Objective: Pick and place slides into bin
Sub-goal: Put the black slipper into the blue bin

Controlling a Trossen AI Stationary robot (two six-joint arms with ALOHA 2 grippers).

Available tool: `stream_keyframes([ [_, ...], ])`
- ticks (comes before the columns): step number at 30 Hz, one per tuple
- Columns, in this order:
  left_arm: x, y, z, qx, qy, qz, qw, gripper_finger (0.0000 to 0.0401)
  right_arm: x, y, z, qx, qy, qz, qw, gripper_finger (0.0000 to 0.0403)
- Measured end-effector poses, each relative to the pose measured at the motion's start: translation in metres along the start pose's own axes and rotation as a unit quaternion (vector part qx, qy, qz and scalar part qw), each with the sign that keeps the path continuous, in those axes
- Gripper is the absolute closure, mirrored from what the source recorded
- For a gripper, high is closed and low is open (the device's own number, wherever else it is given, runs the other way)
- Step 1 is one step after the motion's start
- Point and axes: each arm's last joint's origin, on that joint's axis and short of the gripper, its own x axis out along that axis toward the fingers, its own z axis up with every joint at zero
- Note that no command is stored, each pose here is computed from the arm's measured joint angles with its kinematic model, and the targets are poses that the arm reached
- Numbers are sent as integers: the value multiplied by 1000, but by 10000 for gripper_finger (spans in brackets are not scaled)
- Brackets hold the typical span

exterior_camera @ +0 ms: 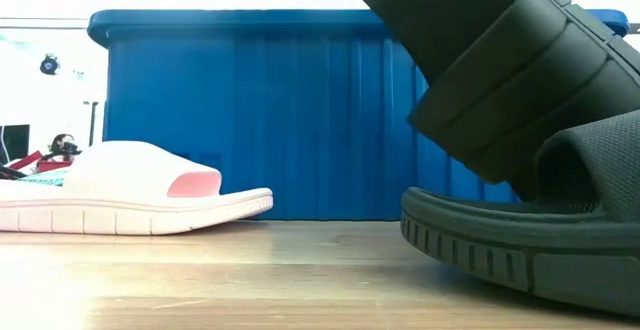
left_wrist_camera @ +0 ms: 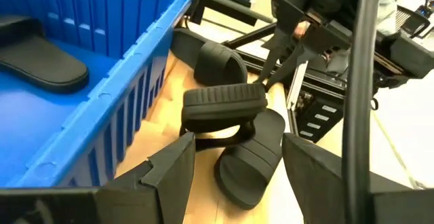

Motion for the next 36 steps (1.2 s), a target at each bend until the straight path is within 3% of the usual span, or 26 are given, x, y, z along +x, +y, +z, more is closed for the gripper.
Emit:
stream_keyframes([
  [21, -6, 7, 10, 16, -29, 20, 999, 197, -6, -4, 7, -19, -95, -63, 993, 395],
  [27, -6, 8, 10, 19, -28, 22, 999, 197, -7, -10, 11, -48, -64, -43, 996, 395],
  [32, -6, 8, 10, 19, -27, 22, 999, 197, -7, -10, 4, -99, 23, 13, 995, 394],
  [36, -6, 8, 9, 23, -22, 25, 999, 197, 3, -3, 2, -77, 61, 35, 995, 394],
])
